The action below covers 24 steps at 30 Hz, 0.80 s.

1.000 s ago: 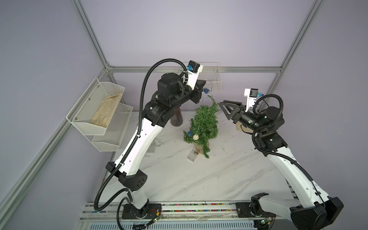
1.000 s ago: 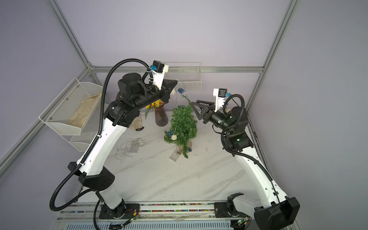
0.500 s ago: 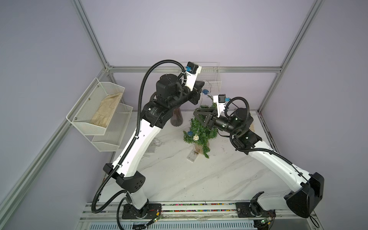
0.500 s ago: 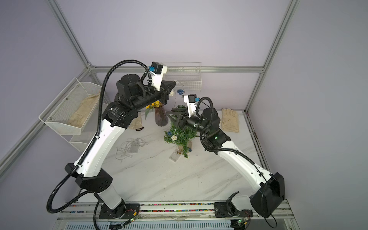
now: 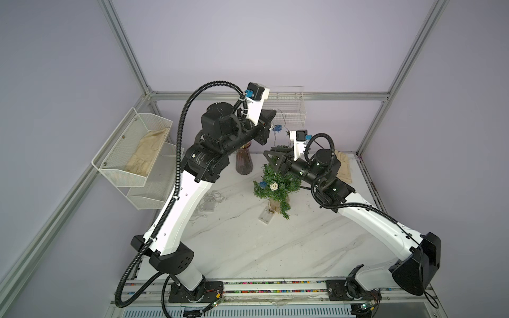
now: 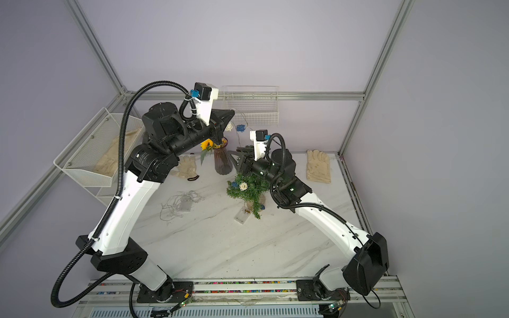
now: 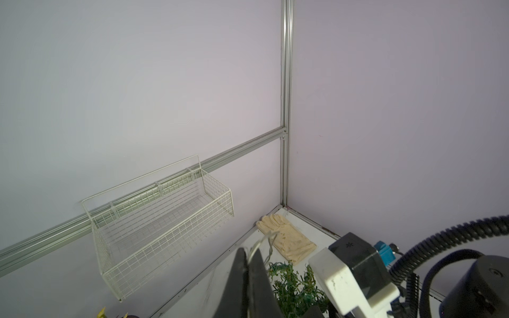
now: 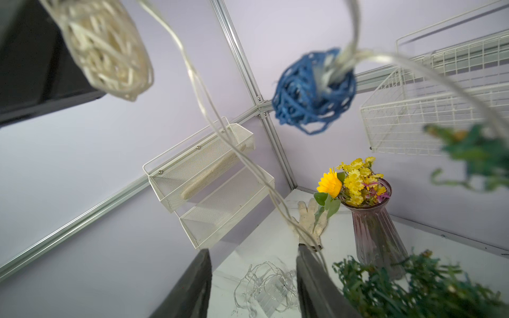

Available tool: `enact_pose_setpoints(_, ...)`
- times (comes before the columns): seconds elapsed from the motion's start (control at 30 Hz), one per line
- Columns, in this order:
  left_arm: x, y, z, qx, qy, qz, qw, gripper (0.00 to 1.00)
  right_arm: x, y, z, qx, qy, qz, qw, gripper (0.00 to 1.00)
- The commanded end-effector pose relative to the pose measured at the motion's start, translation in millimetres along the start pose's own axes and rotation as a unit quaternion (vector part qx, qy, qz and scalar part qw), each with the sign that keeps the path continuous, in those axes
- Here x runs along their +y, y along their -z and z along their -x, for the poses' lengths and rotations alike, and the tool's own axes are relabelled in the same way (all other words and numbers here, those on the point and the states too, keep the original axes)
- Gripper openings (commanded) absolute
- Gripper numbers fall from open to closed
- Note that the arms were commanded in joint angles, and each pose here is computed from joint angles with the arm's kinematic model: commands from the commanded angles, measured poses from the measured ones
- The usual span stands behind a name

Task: Remove string lights from the small christmas tree
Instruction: Remove the light string from the Christmas tree.

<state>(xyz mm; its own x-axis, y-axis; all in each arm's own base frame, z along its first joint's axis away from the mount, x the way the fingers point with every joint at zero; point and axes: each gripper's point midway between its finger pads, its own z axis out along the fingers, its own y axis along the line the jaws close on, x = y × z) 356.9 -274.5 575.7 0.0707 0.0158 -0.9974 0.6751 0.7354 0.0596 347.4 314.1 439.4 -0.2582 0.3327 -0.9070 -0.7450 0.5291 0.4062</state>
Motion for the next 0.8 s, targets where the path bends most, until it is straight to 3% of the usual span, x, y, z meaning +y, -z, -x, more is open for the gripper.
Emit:
enact_pose_setpoints(0.0, 4, 7, 6, -0.012, -0.002, 0.004, 1.000, 0.00, 12, 10, 16, -0.013, 0.015, 0.006, 1.000, 0.52)
enact_pose_setpoints(0.23, 4, 7, 6, -0.012, 0.000, 0.003, 1.000, 0.00, 39, 28, 29, -0.020, 0.023, 0.056, 0.998, 0.54)
enact_pose_setpoints(0.33, 5, 6, 4, -0.010, 0.001, 0.004, 1.000, 0.00, 37, 29, 31, -0.019, 0.025, 0.046, 0.998, 0.55)
enact_pose_setpoints(0.53, 4, 8, 8, -0.014, 0.004, 0.001, 1.000, 0.00, 20, 5, 22, -0.005, 0.033, 0.023, 0.999, 0.59)
enact_pose_setpoints(0.77, 2, 10, 9, -0.015, 0.010, -0.004, 1.000, 0.00, 19, -19, 18, 0.001, 0.031, 0.044, 0.999, 0.59)
